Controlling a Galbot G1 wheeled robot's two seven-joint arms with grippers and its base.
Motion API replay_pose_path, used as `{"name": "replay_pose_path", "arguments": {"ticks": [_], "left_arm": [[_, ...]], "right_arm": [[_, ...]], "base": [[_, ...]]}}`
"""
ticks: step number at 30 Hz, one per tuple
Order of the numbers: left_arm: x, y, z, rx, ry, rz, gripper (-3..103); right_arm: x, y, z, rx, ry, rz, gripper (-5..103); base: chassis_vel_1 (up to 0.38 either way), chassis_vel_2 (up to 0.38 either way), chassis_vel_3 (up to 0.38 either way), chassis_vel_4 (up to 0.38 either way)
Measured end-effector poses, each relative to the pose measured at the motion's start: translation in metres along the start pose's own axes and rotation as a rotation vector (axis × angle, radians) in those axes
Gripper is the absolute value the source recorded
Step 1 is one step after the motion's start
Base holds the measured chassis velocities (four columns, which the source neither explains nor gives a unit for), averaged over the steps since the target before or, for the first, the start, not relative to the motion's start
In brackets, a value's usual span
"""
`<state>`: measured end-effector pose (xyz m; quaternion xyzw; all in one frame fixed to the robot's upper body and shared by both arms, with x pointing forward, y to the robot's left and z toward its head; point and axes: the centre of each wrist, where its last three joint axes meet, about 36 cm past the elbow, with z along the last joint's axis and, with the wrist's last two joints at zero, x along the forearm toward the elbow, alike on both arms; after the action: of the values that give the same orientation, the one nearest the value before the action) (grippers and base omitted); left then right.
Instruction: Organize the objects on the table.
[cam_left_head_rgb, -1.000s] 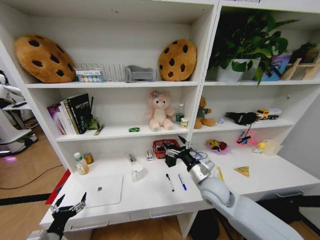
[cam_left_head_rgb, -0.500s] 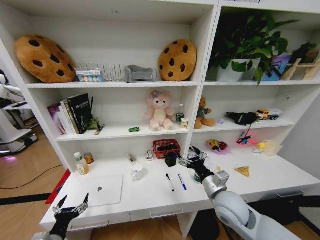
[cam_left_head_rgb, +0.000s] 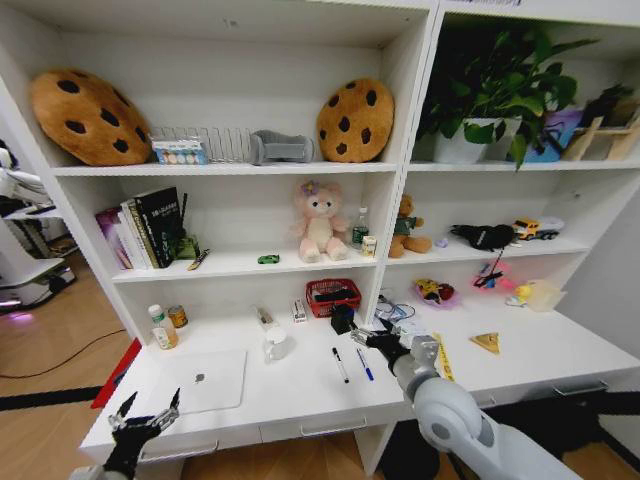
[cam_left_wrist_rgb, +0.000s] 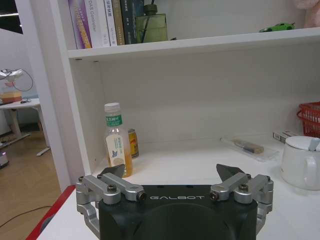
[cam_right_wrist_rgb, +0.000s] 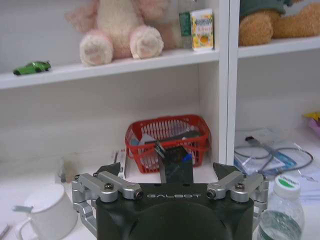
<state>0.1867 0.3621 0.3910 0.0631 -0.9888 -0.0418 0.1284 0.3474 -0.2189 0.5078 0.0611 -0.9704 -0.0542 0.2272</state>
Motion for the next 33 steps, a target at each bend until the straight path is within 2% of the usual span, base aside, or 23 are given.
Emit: {"name": "replay_pose_path", "arguments": {"ticks": [4,6,9,11,19,33], "left_arm": [[0.001,-0.003,0.001,-0.004,0.003,0.007,100],[0.001,-0.003,0.002,-0.005,0.004,0.007,100],[0.001,-0.004,0.002,-0.008,0.006,0.01,100],[0.002,-0.005,0.003,-0.014,0.008,0.012,100],[0.001,-0.003,0.004,-0.018,0.012,0.007,100],[-0.001,0.006,0.006,-0.018,0.02,-0.008,100]], "right_arm": [[-0.008,0.0,-0.005,-0.042,0.114,0.008,100],[-0.01,0.0,-0.006,-0.05,0.132,0.007,100],[-0.027,0.002,-0.008,-0.072,0.189,0.007,100],[-0.054,0.005,-0.011,-0.094,0.252,0.008,100],[-0.106,0.008,-0.013,-0.088,0.328,0.034,100],[-0.158,0.03,0.001,-0.107,0.44,0.028,100]], "base": [[0.0,0.0,0.0,0.0],[0.0,0.0,0.0,0.0],[0.0,0.0,0.0,0.0],[0.0,0.0,0.0,0.0],[0.0,0.0,0.0,0.0],[0.0,0.0,0.0,0.0]]}}
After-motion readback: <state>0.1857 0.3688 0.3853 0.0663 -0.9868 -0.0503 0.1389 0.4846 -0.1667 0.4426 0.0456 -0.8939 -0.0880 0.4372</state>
